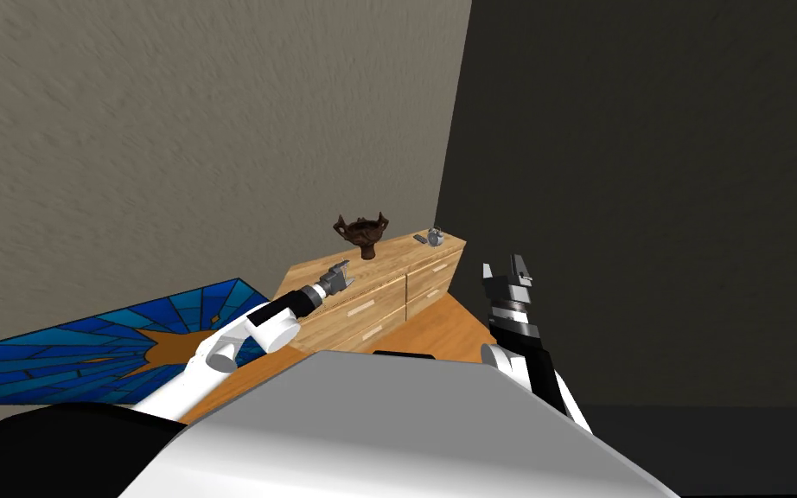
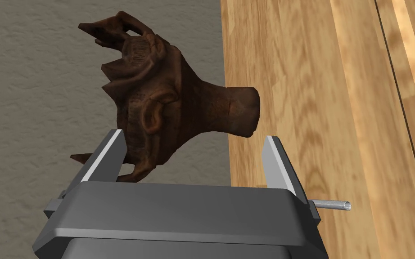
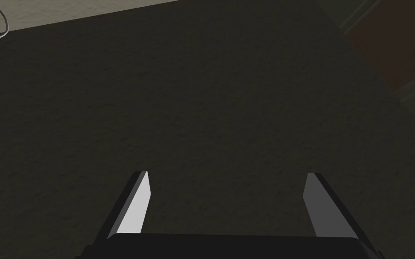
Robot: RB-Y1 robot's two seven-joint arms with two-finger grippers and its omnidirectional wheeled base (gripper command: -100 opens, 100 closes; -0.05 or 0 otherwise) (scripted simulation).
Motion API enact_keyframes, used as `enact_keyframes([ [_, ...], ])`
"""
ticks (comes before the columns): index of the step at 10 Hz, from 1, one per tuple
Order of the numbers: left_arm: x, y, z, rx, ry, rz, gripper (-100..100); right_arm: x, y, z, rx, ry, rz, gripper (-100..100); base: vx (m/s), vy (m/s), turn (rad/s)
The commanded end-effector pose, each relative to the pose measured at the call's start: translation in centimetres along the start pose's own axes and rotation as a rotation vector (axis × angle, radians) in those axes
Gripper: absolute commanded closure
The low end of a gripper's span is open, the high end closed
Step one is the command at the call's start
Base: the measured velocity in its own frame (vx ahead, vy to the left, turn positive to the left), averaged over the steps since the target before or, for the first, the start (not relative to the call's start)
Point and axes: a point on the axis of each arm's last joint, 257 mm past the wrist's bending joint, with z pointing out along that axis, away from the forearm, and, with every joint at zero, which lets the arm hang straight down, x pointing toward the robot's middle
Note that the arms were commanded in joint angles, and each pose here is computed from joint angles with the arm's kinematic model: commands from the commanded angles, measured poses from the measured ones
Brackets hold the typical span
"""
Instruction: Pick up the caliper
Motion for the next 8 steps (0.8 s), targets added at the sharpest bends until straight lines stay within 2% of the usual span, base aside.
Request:
enact_keyframes([
  [1, -1.3, 1.9, 0.0, -0.079, -0.018, 0.012, -100, 0.0, 0.0, 0.0, 0.000, 0.000, 0.000, 0, -0.023, 0.048, -0.181],
  [2, -1.4, 1.9, -0.1, -0.088, -0.015, 0.028, -100, 0.0, 0.0, 0.0, 0.000, 0.000, 0.000, 0, -0.023, 0.039, -0.140],
  [3, -2.6, 3.5, -0.4, -0.155, -0.034, 0.034, -100, 0.0, 0.0, 0.0, 0.000, 0.000, 0.000, 0, -0.026, 0.036, -0.242],
  [4, -2.7, 3.5, -0.4, -0.163, -0.032, 0.051, -100, 0.0, 0.0, 0.0, 0.000, 0.000, 0.000, 0, -0.018, 0.039, -0.104],
  [5, -3.9, 5.1, -0.8, -0.230, -0.053, 0.058, -100, 0.0, 0.0, 0.0, 0.000, 0.000, 0.000, 0, -0.016, 0.049, -0.186],
  [6, -4.1, 5.0, -0.9, -0.239, -0.051, 0.077, -100, 0.0, 0.0, 0.0, 0.000, 0.000, 0.000, 0, -0.014, 0.049, -0.121],
  [7, -5.4, 6.6, -1.5, -0.308, -0.074, 0.092, -100, 0.0, 0.0, 0.0, 0.000, 0.000, 0.000, 0, -0.011, 0.046, -0.224],
  [8, -5.6, 6.5, -1.6, -0.313, -0.073, 0.103, -100, 0.0, 0.0, 0.0, 0.000, 0.000, 0.000, 0, -0.013, 0.041, -0.132],
])
